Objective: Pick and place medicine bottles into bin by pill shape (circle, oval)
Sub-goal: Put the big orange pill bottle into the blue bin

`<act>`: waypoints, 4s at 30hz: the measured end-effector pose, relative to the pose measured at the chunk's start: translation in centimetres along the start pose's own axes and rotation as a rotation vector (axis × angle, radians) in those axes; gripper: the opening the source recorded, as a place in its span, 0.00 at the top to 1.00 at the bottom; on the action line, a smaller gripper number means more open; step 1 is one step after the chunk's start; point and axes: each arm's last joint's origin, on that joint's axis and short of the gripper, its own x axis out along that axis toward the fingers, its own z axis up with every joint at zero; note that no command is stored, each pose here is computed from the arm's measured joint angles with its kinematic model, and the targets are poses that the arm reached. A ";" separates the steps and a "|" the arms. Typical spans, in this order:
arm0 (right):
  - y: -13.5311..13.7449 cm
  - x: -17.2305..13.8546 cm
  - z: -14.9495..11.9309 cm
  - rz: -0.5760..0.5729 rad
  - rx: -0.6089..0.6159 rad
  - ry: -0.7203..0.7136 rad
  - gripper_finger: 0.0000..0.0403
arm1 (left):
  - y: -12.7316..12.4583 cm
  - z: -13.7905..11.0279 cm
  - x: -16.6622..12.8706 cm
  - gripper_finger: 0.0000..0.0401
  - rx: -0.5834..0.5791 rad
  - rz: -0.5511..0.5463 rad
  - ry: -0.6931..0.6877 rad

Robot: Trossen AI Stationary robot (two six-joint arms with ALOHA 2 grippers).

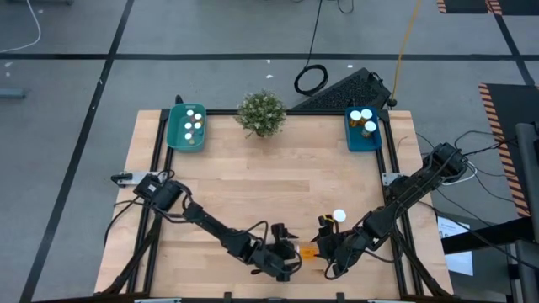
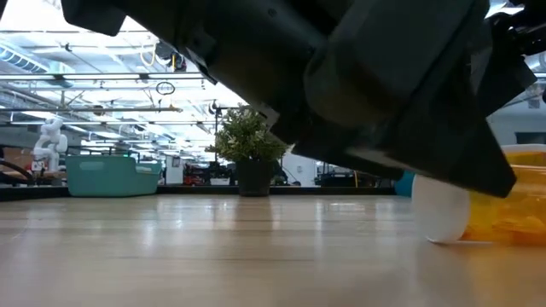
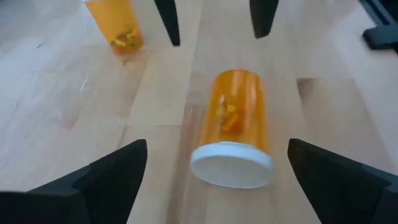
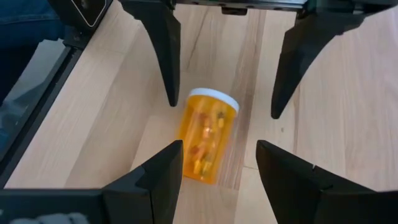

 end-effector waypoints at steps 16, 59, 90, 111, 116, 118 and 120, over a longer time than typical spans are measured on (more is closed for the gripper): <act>0.0 0.0 0.0 -0.002 -0.015 0.001 0.51 | 0.0 -0.4 0.6 0.19 0.038 -0.087 0.023; 2.0 0.1 0.0 -0.014 0.146 -0.109 0.51 | 0.1 -0.2 0.7 0.40 0.108 -0.072 0.004; 2.3 2.0 -0.8 -0.032 0.238 -0.083 0.43 | 0.1 -0.2 0.6 0.49 0.108 -0.076 -0.002; 0.1 3.4 -0.1 -0.107 0.316 -0.100 0.30 | 1.4 4.1 -3.4 0.48 0.250 -0.015 -0.016; 0.0 3.4 0.1 -0.105 0.292 -0.113 0.40 | 1.6 4.3 -3.5 0.48 0.263 -0.007 -0.016; 0.0 3.4 0.1 -0.106 0.287 -0.115 0.44 | 1.6 4.1 -3.5 0.48 0.271 0.006 -0.003; 0.0 3.4 0.1 -0.108 0.286 -0.115 0.49 | 1.7 4.0 -3.5 0.48 0.280 0.015 0.012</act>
